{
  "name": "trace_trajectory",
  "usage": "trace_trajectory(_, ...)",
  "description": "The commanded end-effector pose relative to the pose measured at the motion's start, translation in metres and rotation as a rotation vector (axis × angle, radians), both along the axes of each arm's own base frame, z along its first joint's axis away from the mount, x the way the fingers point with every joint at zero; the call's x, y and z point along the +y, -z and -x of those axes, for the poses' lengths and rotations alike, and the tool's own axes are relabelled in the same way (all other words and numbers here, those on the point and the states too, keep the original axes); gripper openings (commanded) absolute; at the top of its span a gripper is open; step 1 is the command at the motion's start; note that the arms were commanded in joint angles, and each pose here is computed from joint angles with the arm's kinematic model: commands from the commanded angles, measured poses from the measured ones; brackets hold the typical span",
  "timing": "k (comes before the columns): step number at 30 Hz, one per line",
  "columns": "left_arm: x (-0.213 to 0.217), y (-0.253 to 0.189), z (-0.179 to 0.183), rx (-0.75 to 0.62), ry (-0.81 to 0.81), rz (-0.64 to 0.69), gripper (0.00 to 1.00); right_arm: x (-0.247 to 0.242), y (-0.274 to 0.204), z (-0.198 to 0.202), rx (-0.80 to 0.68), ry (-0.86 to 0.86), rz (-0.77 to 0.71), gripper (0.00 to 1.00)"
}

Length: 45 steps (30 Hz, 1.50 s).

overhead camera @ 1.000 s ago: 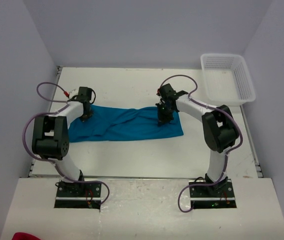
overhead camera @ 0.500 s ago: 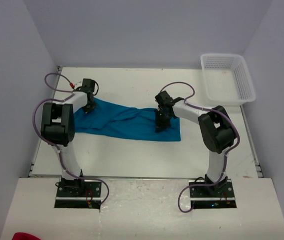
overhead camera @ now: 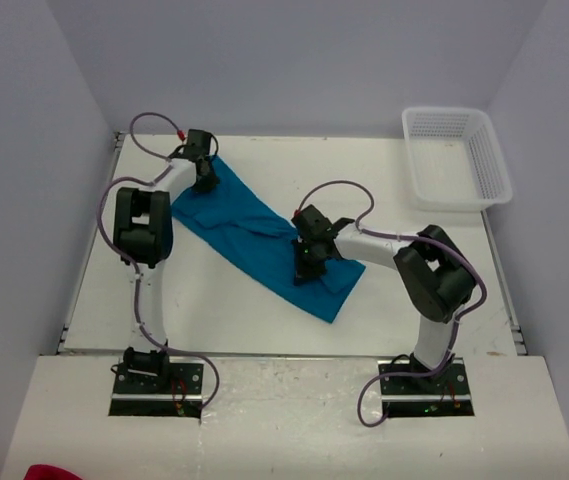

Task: Fold and stack the t-shirts
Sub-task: Rotate the tshirt 90 degrees

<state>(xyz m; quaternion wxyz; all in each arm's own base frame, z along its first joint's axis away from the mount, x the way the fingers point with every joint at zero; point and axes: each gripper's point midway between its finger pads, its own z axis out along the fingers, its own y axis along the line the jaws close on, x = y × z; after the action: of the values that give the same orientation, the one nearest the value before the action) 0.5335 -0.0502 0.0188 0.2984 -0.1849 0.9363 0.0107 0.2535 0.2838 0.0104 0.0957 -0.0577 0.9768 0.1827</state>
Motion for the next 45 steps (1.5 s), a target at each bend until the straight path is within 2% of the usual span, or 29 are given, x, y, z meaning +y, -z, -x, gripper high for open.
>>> trace_trajectory(1, -0.069, 0.044, 0.01, 0.109, 0.258, 0.121, 0.0, -0.007, 0.035, 0.044, 0.115, -0.041, 0.122, 0.0)
trace_trajectory(2, -0.082, 0.035, -0.003, 0.074, 0.311, 0.132, 0.0, 0.002, 0.033, 0.046, 0.109, -0.062, 0.124, 0.0)
trace_trajectory(6, -0.138, 0.037, -0.015, 0.045, 0.492, 0.272, 0.0, 0.025, 0.039, 0.052, 0.116, -0.117, 0.134, 0.0)
trace_trajectory(12, -0.186, 0.006, -0.048, -0.09, 0.638, 0.417, 0.0, 0.073, 0.028, 0.042, 0.07, -0.224, 0.094, 0.0)
trace_trajectory(15, -0.196, 0.001, -0.056, -0.121, 0.671, 0.454, 0.01, 0.09, 0.023, 0.035, 0.054, -0.263, 0.081, 0.0)
trace_trajectory(19, -0.208, -0.023, -0.071, -0.234, 0.742, 0.475, 0.04, 0.112, 0.01, 0.026, 0.011, -0.311, 0.027, 0.0)
trace_trajectory(24, -0.208, -0.047, -0.083, -0.306, 0.75, 0.456, 0.06, 0.118, -0.012, 0.002, -0.091, -0.33, 0.058, 0.0)
trace_trajectory(27, -0.204, -0.08, -0.086, -0.375, 0.75, 0.419, 0.07, 0.121, -0.044, -0.006, -0.166, -0.342, 0.024, 0.0)
trace_trajectory(30, -0.201, -0.128, -0.083, -0.455, 0.751, 0.402, 0.15, 0.124, -0.088, -0.006, -0.237, -0.344, -0.036, 0.0)
trace_trajectory(31, -0.201, -0.139, -0.082, -0.47, 0.753, 0.4, 0.25, 0.124, -0.098, -0.004, -0.254, -0.347, -0.048, 0.0)
trace_trajectory(32, -0.198, -0.164, -0.081, -0.509, 0.742, 0.388, 0.3, 0.121, -0.109, -0.003, -0.272, -0.344, -0.047, 0.03)
trace_trajectory(33, -0.196, -0.174, -0.079, -0.513, 0.731, 0.384, 0.34, 0.118, -0.13, -0.002, -0.306, -0.337, -0.068, 0.12)
trace_trajectory(34, -0.194, -0.183, -0.077, -0.518, 0.72, 0.381, 0.42, 0.11, -0.135, 0.001, -0.304, -0.331, -0.046, 0.16)
trace_trajectory(35, -0.193, -0.198, -0.074, -0.531, 0.715, 0.378, 0.44, 0.1, -0.14, -0.001, -0.322, -0.298, -0.013, 0.2)
trace_trajectory(36, -0.191, -0.2, -0.067, -0.508, 0.71, 0.383, 0.46, 0.09, -0.143, -0.003, -0.338, -0.276, 0.016, 0.37)
trace_trajectory(37, -0.189, -0.202, -0.063, -0.492, 0.689, 0.388, 0.47, 0.075, -0.147, 0.003, -0.343, -0.26, 0.042, 0.44)
trace_trajectory(38, -0.18, -0.209, -0.056, -0.472, 0.649, 0.369, 0.47, 0.063, -0.147, -0.003, -0.377, -0.22, 0.086, 0.5)
trace_trajectory(39, -0.174, -0.195, -0.048, -0.421, 0.616, 0.358, 0.47, 0.051, -0.147, -0.005, -0.386, -0.194, 0.108, 0.56)
trace_trajectory(41, -0.155, -0.197, -0.034, -0.382, 0.514, 0.305, 0.44, 0.028, -0.138, 0.0, -0.361, -0.156, 0.131, 0.58)
trace_trajectory(42, -0.149, -0.194, -0.026, -0.364, 0.487, 0.288, 0.39, 0.019, -0.132, 0.002, -0.349, -0.145, 0.143, 0.57)
trace_trajectory(44, -0.132, -0.184, 0.002, -0.319, 0.413, 0.217, 0.32, -0.001, -0.114, 0.008, -0.33, -0.12, 0.171, 0.49)
trace_trajectory(45, -0.128, -0.184, 0.013, -0.311, 0.398, 0.2, 0.18, -0.008, -0.108, 0.009, -0.32, -0.109, 0.174, 0.42)
